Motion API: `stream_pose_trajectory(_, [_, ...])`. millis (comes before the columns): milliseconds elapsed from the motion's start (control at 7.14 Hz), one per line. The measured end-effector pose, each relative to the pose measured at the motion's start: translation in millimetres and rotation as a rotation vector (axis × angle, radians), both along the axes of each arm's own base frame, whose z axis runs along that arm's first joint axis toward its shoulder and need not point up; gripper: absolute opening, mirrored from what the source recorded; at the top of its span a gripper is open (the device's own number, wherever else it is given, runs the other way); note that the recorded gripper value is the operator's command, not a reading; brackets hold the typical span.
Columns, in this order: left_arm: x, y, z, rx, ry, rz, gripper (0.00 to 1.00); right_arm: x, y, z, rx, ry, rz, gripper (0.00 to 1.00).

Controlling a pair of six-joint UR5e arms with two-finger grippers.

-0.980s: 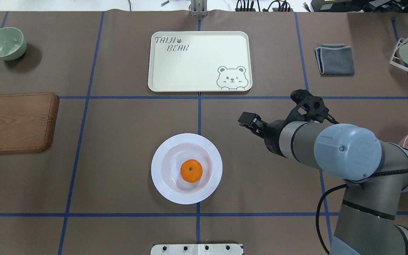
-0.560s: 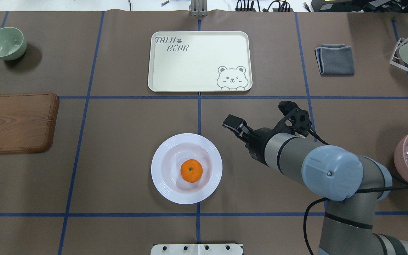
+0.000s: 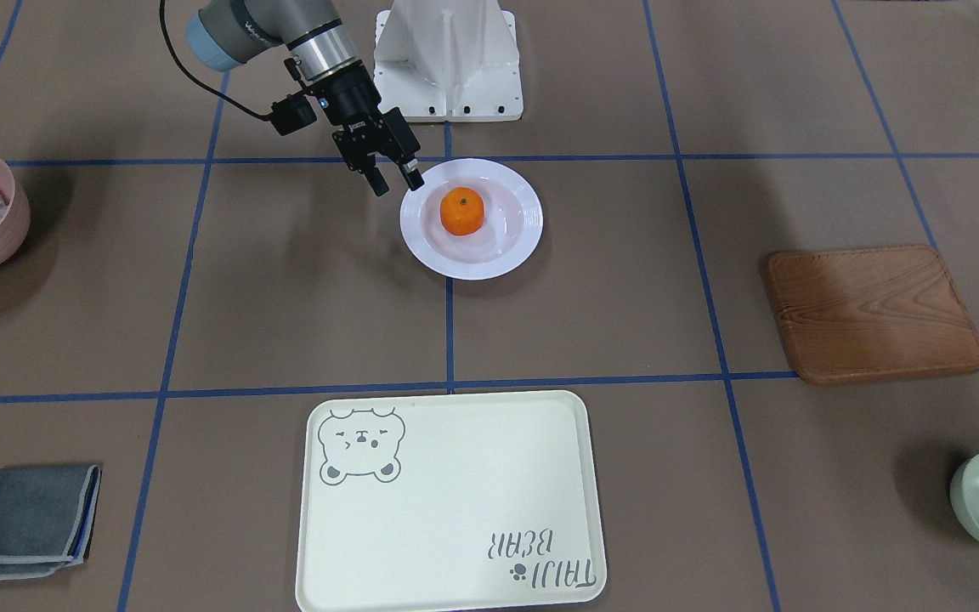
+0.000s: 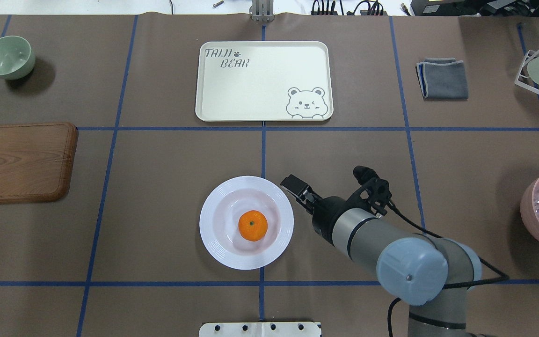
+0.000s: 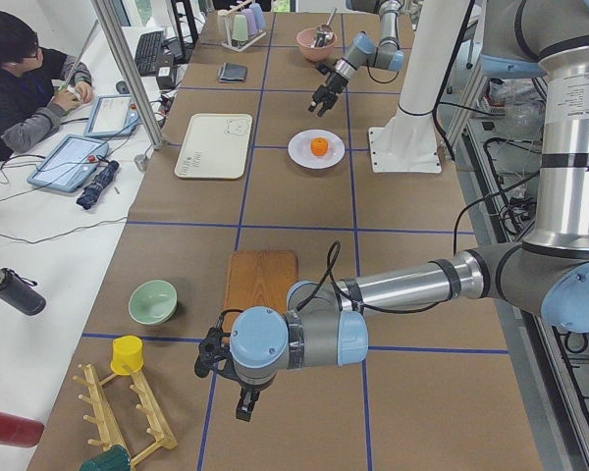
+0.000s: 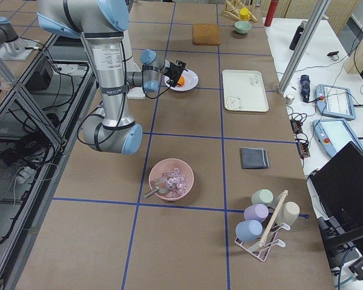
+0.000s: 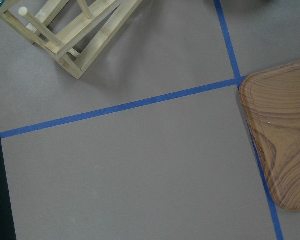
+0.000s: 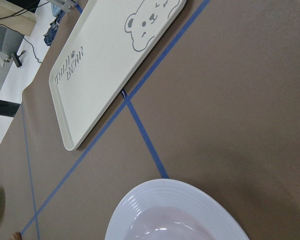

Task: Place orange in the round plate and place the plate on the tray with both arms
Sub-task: 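Move the right gripper to the plate rim nearest the robot and grasp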

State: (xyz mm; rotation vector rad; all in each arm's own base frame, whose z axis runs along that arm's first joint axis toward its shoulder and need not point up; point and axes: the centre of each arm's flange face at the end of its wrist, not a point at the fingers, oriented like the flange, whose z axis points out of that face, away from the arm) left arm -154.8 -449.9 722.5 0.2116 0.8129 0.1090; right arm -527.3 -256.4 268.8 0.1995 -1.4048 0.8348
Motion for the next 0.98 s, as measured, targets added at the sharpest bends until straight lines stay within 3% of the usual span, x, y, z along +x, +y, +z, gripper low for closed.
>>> stream_pose_trajectory(840, [6,3,-6,-0.01,0.051,-0.029,0.99,-36,15,36,0.003,0.068,-0.018,0.9])
stream_pose_trajectory(980, [6,3,-7,-0.009,0.051,-0.029,0.99,-39,17,39,0.002,0.076,-0.022,0.83])
